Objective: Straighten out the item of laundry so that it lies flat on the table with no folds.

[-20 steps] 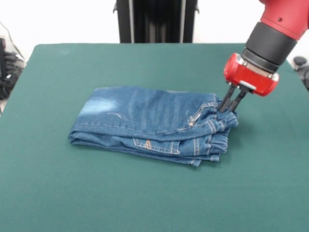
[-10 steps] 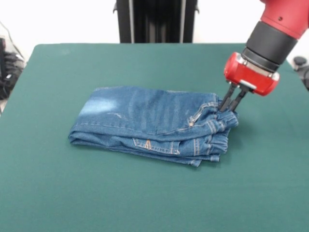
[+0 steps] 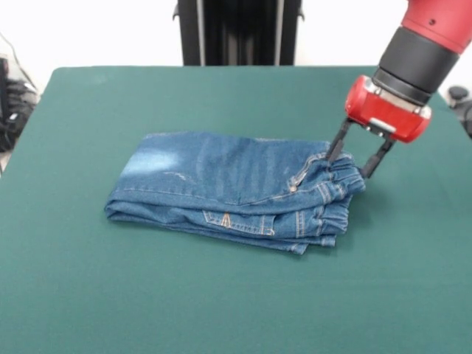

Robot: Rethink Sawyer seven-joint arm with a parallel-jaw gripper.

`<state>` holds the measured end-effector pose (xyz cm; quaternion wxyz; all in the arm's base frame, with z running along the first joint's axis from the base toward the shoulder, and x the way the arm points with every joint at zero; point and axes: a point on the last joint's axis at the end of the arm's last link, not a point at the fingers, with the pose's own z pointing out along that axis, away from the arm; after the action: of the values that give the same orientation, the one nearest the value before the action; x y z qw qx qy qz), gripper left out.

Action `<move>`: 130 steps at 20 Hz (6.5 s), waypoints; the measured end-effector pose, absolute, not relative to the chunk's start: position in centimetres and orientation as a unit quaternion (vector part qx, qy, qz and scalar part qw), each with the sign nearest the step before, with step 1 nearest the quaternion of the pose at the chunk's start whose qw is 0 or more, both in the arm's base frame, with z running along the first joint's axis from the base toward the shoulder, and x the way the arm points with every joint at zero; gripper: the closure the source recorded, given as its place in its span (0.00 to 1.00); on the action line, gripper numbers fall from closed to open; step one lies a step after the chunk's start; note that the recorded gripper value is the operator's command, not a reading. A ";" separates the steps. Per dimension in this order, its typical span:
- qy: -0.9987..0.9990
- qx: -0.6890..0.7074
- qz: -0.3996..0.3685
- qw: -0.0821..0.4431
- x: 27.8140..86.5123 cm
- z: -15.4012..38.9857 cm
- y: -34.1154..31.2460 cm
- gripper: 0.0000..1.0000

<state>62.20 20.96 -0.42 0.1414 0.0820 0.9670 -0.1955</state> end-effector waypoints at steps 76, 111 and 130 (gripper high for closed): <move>0.969 0.125 -0.144 0.153 64.4 -3.1 19.1 0.00; 0.967 0.106 -0.165 0.160 63.2 -2.1 19.7 0.00; 0.967 0.105 -0.178 0.152 61.7 -2.1 19.2 1.00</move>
<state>61.70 19.23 -2.12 0.1521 0.1050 0.9666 -0.1777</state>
